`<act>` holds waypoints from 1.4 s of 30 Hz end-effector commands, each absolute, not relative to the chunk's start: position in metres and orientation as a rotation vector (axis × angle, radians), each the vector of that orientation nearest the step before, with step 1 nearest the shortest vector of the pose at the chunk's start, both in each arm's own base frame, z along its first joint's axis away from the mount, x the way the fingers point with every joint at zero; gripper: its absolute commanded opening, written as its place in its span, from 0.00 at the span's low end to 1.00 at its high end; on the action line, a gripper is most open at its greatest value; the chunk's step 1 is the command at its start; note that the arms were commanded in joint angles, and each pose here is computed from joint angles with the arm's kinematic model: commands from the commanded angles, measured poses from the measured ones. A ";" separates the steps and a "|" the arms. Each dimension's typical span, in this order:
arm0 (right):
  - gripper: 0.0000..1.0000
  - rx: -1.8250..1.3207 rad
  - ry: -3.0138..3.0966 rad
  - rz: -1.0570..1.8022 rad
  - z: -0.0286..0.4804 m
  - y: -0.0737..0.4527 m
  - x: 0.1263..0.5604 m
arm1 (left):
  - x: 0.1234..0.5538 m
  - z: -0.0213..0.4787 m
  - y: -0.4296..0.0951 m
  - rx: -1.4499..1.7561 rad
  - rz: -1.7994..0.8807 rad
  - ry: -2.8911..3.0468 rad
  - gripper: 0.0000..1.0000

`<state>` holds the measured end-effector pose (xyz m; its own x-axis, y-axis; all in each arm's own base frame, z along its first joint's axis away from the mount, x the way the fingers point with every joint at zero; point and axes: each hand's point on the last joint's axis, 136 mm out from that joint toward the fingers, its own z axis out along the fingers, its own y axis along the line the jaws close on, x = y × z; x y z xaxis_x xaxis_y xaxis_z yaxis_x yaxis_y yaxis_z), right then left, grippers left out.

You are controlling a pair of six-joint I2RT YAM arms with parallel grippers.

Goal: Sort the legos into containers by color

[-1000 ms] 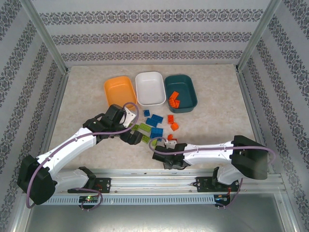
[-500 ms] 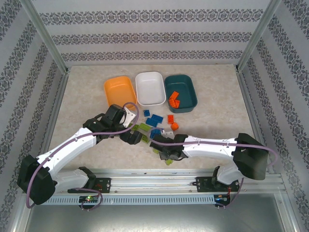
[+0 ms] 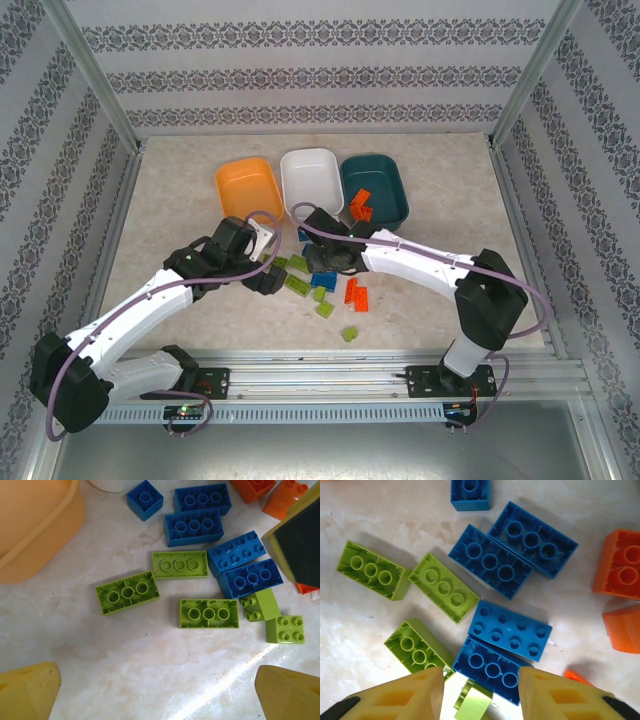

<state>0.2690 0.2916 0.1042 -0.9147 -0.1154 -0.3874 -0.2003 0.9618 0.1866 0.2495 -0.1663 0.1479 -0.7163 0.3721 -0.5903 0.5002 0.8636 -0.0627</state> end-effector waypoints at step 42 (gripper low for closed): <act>0.35 -0.434 3.056 0.032 0.006 0.234 0.112 | 0.246 0.154 -0.166 0.654 -0.272 2.442 1.00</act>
